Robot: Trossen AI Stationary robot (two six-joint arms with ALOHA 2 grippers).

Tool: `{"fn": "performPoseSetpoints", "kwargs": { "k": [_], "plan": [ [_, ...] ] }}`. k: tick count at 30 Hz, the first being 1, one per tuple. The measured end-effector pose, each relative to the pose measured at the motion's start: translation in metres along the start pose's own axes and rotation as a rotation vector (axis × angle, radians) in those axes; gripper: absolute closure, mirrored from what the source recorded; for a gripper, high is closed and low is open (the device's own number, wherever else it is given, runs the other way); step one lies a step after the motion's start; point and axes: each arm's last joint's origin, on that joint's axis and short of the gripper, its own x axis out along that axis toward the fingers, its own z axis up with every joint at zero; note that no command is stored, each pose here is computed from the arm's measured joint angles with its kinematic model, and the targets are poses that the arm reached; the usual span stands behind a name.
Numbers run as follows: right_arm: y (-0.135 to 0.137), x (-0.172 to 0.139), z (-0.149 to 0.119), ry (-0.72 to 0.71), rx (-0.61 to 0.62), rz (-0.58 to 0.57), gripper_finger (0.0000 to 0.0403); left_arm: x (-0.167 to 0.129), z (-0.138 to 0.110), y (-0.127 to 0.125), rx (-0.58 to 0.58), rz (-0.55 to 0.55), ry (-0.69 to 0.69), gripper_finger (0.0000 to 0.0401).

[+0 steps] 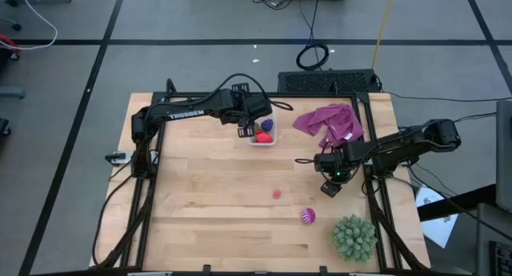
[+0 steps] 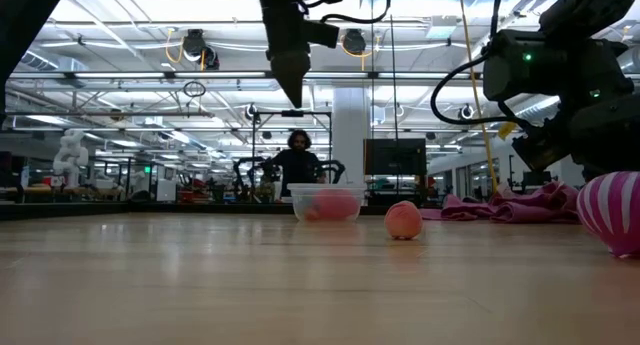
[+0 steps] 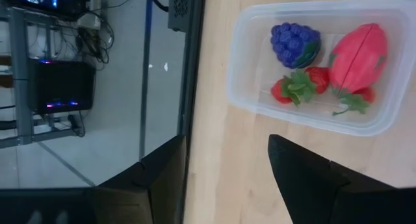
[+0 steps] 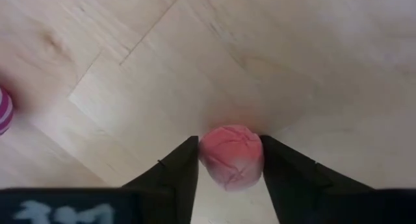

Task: Pick and placing Produce into tupperware
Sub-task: Put the bottom pink peach into the transparent bin

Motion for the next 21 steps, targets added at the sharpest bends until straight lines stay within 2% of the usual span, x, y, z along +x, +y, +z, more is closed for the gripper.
{"fn": "performPoseSetpoints", "kwargs": {
  "k": [5,11,15,21],
  "plan": [
    [0.001,-0.001,0.000,-0.002,-0.010,0.001,0.0288,-0.001,-0.001,0.003,0.034,0.064,0.016,0.0176],
    [0.010,-0.009,0.008,-0.049,-0.055,0.051,0.0290,-0.019,-0.010,0.016,0.034,0.092,-0.005,0.0176],
    [0.016,-0.021,0.018,-0.105,-0.092,0.086,0.0290,-0.046,-0.025,0.039,-0.034,0.114,-0.065,0.0176],
    [0.028,-0.054,0.043,-0.270,-0.210,0.176,0.0294,-0.092,-0.059,0.074,-0.202,0.100,-0.183,0.0176]
  ]
}}
